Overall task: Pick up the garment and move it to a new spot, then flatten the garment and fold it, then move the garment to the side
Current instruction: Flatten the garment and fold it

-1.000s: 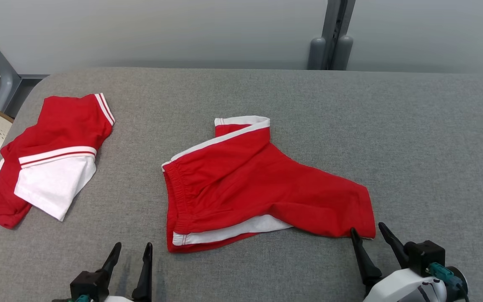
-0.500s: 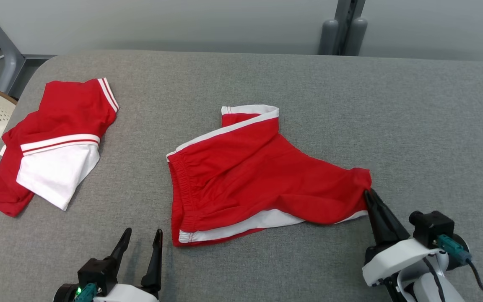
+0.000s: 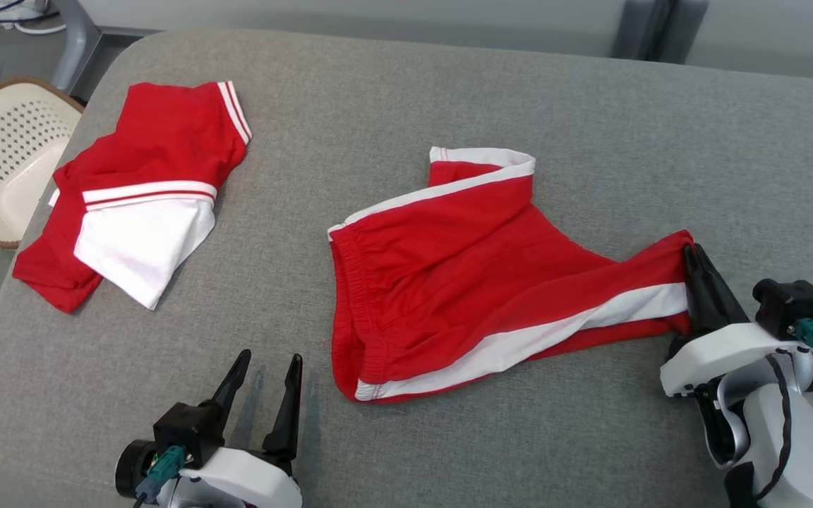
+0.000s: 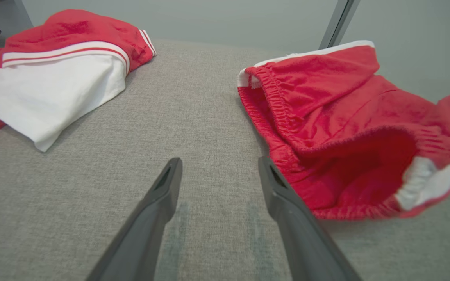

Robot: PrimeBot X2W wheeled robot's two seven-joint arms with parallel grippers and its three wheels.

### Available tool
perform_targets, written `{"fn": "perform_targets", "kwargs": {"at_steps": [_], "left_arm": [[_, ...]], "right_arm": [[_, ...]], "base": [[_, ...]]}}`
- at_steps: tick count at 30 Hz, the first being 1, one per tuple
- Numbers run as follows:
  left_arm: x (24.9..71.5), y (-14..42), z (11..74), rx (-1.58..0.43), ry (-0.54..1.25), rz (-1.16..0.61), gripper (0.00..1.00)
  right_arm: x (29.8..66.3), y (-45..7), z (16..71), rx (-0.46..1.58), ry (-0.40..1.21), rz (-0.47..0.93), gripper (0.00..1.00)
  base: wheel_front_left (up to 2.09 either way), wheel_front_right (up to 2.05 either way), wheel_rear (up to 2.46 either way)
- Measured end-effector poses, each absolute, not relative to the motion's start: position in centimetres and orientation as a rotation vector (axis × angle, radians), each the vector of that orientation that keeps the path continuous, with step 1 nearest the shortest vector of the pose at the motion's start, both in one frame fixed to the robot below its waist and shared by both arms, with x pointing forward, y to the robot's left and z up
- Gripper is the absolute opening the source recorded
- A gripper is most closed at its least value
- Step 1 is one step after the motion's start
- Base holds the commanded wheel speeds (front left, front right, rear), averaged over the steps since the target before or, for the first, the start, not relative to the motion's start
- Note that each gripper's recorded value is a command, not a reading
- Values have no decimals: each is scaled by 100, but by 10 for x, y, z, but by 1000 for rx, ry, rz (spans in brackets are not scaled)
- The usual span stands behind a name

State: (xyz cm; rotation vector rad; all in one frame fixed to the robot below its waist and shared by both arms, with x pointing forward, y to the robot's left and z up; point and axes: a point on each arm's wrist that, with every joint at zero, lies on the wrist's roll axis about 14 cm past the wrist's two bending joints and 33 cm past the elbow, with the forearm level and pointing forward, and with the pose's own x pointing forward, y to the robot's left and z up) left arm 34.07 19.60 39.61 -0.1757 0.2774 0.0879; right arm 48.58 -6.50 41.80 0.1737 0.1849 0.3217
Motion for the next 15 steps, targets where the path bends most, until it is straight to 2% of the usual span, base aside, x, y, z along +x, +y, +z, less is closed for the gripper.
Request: {"fn": "perform_targets", "kwargs": {"at_steps": [8, 9, 10, 11, 15], "left_arm": [[342, 202, 390, -179, 297, 118, 100], [342, 202, 389, -180, 301, 120, 100], [342, 202, 388, -182, 304, 121, 100], [344, 202, 389, -183, 303, 119, 100], [349, 199, 393, -183, 285, 108, 100]], "right_arm": [[503, -55, 383, 119, 273, 333, 0], [505, -55, 381, 113, 277, 334, 9], [507, -55, 381, 110, 278, 332, 42], [509, -56, 381, 111, 275, 326, 100], [512, -67, 395, 104, 231, 298, 100]], "base": [[0, 0, 0], [0, 0, 0], [0, 0, 0], [0, 0, 0], [0, 0, 0]]}}
